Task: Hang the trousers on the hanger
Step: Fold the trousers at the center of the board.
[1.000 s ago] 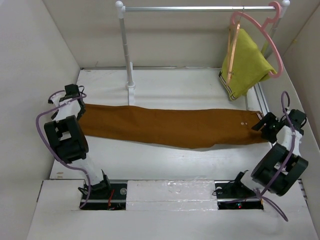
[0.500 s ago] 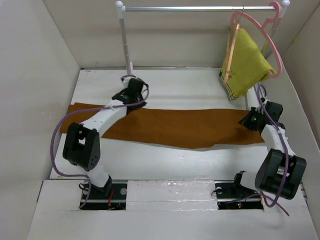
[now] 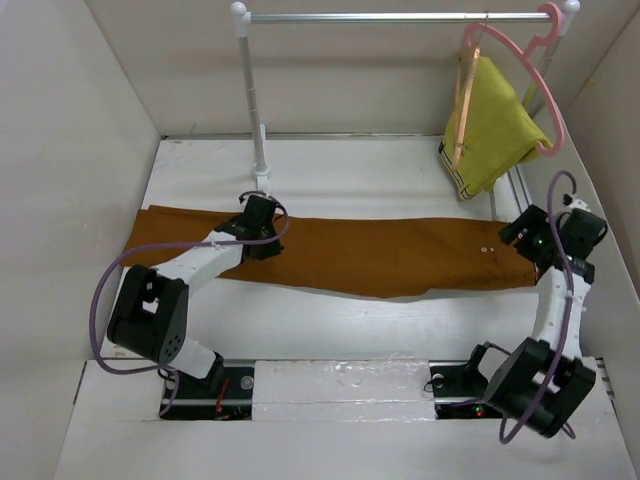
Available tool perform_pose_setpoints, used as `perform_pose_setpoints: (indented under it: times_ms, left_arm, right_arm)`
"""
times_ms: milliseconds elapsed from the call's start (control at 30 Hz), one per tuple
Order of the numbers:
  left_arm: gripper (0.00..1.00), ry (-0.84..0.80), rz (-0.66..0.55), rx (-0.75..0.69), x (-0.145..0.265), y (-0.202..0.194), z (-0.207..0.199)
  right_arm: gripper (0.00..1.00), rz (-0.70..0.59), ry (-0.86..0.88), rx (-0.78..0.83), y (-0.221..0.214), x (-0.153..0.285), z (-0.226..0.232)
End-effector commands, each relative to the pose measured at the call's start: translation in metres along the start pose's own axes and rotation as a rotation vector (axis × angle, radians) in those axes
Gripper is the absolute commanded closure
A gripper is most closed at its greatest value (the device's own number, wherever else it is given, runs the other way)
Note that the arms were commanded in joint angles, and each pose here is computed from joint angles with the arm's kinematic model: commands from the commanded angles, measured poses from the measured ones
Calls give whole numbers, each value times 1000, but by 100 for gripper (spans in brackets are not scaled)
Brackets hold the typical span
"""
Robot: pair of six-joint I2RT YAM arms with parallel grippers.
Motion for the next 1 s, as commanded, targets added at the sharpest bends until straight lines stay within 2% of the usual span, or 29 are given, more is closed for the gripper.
perform_pose_setpoints:
  times_ms: [0,100,233,267,300,400,433,500,600,667,700,733,767,800,867,900,967]
  left_arm:
    - [100,-104,-82,-99,28,18,-32]
    - [100,-180,-68,-177,39,10,-53]
    - [100,-315,-15,-330,54,-18,-103]
    - [100,-329,-30,-335,57,-14,-108]
    - [100,-350,-13,-378,59,-26,-119]
    - [100,-373,-10,-416,58,-32,-133]
    - [100,-420,43,-436,60,-44,-139]
    - [100,-436,63,-430,54,-47,-145]
    - [93,-443,102,-437,43,-58,-149]
    - [94,-407,115,-443,32,-62,-143]
    - [95,-370,132,-448,22,-67,-137]
    - [96,-340,134,-452,16,-69,-132]
    - [97,-300,148,-458,7,-73,-122]
    - [98,-288,158,-461,4,-77,-118]
    - [98,-247,173,-471,-4,-84,-104]
    - [99,-230,180,-474,-7,-87,-98]
    - [100,-192,184,-474,-13,-91,-87]
  right_arm:
    - [28,-15,-186,-75,-6,30,-38]
    - [27,16,-213,-171,-35,30,-58]
    - [10,-3,-195,-327,-52,13,-87]
    - [10,-7,-204,-336,-53,14,-90]
    - [7,22,-194,-372,-59,5,-96]
    - [6,7,-116,-392,-57,-12,-100]
    - [6,25,-133,-406,-62,-19,-107]
    - [6,16,-122,-433,-70,-27,-109]
    - [7,5,-128,-460,-78,-37,-114]
    - [16,4,-102,-473,-82,-44,-114]
    - [33,1,-96,-482,-82,-46,-114]
    - [44,-22,-75,-471,-81,-47,-112]
    - [77,-41,-41,-466,-78,-47,-108]
    - [88,-49,-40,-453,-76,-46,-108]
    - [100,-51,-14,-420,-67,-40,-99]
    - [100,-93,4,-354,-52,-30,-90]
    - [100,-79,33,-278,-41,-17,-64]
Point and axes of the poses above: each gripper's point midway between its finger pads, its own x axis back along the fingers, its own z axis along the line the jaws close on, y = z × x, the point moved 3 cm from there along x, back along the fingers, and after that the axes turned 8 degrees about x, right-handed, at the moved point
